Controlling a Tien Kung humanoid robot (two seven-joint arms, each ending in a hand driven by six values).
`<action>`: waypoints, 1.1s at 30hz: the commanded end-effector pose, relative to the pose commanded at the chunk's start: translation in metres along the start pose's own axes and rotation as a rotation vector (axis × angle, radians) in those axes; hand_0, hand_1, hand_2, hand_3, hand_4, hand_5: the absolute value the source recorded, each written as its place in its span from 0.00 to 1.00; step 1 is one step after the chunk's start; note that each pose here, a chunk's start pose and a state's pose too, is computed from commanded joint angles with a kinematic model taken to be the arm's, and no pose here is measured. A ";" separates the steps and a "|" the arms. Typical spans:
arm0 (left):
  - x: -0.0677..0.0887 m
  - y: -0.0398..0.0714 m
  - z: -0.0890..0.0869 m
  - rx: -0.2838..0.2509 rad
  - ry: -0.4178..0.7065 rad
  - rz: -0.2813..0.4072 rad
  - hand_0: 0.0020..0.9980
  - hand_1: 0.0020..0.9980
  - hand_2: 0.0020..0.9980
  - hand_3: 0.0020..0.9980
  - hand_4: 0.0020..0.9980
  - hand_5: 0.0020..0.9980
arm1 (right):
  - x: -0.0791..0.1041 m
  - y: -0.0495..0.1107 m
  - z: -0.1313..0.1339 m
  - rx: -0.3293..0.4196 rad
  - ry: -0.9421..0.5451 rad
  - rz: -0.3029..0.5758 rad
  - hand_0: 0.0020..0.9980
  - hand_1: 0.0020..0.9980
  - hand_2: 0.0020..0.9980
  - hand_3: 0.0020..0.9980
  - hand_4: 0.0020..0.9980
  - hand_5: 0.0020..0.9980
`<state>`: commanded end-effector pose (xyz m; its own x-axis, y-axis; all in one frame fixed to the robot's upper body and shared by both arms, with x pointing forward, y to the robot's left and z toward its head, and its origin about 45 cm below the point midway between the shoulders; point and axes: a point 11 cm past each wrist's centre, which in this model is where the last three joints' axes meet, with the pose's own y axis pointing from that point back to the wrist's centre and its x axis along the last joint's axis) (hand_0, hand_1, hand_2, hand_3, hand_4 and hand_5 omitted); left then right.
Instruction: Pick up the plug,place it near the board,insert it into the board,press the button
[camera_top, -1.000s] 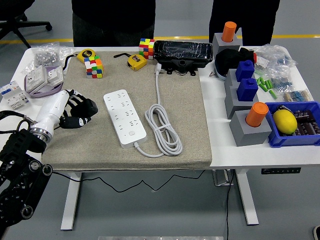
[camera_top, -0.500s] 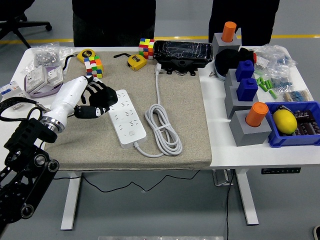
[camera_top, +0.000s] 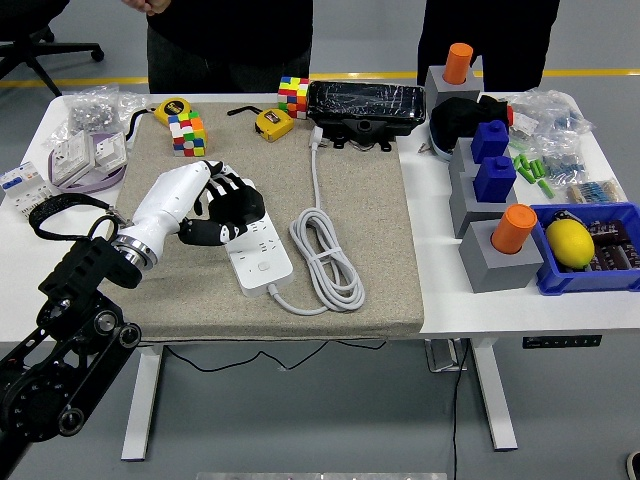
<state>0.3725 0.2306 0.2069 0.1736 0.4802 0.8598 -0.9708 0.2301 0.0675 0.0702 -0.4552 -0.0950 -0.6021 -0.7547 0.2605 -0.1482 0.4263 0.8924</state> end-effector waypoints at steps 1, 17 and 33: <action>-0.002 -0.001 -0.003 0.007 0.000 -0.003 0.22 0.29 0.40 0.54 0.75 0.00 | 0.000 0.000 0.000 0.000 0.000 0.000 0.79 0.74 0.73 0.76 1.00 0.98; -0.024 -0.007 -0.032 0.086 -0.019 -0.052 0.22 0.29 0.40 0.54 0.75 0.00 | 0.000 0.000 -0.002 0.003 0.000 0.000 0.79 0.74 0.73 0.76 1.00 0.98; -0.027 -0.011 -0.046 0.118 -0.033 -0.055 0.23 0.30 0.40 0.54 0.76 0.00 | 0.001 0.000 0.000 -0.001 0.003 0.003 0.79 0.74 0.73 0.76 1.00 0.98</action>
<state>0.3863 0.2539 0.1592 0.2238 0.4412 0.8690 -0.9729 0.1538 0.1724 0.0698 -0.4564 -0.0946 -0.6000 -0.7549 0.2647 -0.1458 0.4286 0.8917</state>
